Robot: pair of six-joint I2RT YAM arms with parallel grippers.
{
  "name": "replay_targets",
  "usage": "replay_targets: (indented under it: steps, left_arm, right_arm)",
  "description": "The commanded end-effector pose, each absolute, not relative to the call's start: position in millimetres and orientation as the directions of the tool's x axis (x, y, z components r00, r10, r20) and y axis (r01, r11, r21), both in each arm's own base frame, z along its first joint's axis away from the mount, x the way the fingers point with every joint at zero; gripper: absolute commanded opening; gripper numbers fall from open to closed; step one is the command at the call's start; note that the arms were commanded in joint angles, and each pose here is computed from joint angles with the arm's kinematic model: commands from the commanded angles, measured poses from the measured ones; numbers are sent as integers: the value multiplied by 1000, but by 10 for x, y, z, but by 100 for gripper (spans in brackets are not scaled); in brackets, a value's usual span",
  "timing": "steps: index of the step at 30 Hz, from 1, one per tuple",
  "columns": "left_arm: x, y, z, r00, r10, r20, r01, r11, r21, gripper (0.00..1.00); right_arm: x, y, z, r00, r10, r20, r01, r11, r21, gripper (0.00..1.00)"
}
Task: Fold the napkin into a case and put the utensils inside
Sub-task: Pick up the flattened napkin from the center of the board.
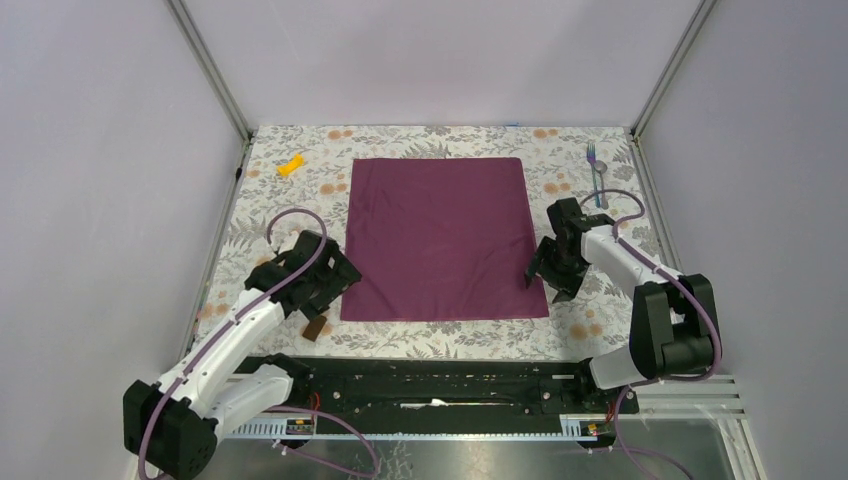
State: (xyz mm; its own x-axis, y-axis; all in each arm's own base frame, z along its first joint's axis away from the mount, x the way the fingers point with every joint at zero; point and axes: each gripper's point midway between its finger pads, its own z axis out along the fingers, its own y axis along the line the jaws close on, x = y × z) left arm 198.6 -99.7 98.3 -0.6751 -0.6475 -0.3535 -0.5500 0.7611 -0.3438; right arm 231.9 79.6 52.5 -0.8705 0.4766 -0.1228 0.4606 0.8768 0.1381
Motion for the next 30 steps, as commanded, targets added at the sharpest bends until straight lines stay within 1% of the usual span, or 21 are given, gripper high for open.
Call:
replay_targets:
  steps: [1,3,4,6,7,11,14,16,18,23,25,28,30]
  left_arm:
    - [2031,-868,1097,-565,-741,-362,-624,671,-401,99]
    - [2042,-860,1110,-566,-742,-360,-623,671,-403,99]
    - [2040,-854,1107,-569,-740,-359,-625,673,-397,99]
    - [2036,-833,1086,-570,-740,-358,-635,672,-380,99]
    - [2027,-818,1060,-569,-740,-357,-643,672,-368,99]
    - [1978,-776,915,-569,-750,-339,-686,660,-308,99]
    - [1942,-779,809,-576,-758,-307,-719,648,-251,99]
    - [1909,-771,740,-582,-760,-289,-737,643,-208,99]
    - [1911,-765,719,-576,-764,-292,-741,638,-209,98]
    - [1924,-745,743,-557,-771,-309,-741,629,-236,99]
    - [1911,-732,748,-546,-779,-309,-750,619,-233,99]
    - [1907,-729,755,-545,-780,-308,-753,617,-229,99]
    - [1902,-715,747,-548,-776,-311,-756,619,-214,99]
  right_arm:
    - [1985,757,376,-802,597,-3,597,801,45,68]
    - [1913,689,312,-781,624,13,625,781,16,61]
    - [1888,660,287,-770,638,12,639,770,6,60]
    - [1861,635,257,-757,653,5,654,757,3,52]
    - [1856,634,248,-754,656,3,656,754,4,51]
    - [1859,636,202,-753,658,12,658,753,-7,49]
    - [1852,636,171,-754,656,28,656,754,-24,51]
    - [1858,614,130,-753,658,19,657,753,-33,52]
    - [1897,591,91,-757,654,7,653,756,-44,53]
    - [1919,618,-38,-761,648,25,647,762,-42,53]
    - [1913,628,-109,-759,650,19,650,760,-27,51]
    - [1899,631,-193,-751,660,0,660,751,-3,44]
    - [1894,629,-224,-752,659,-10,659,753,8,36]
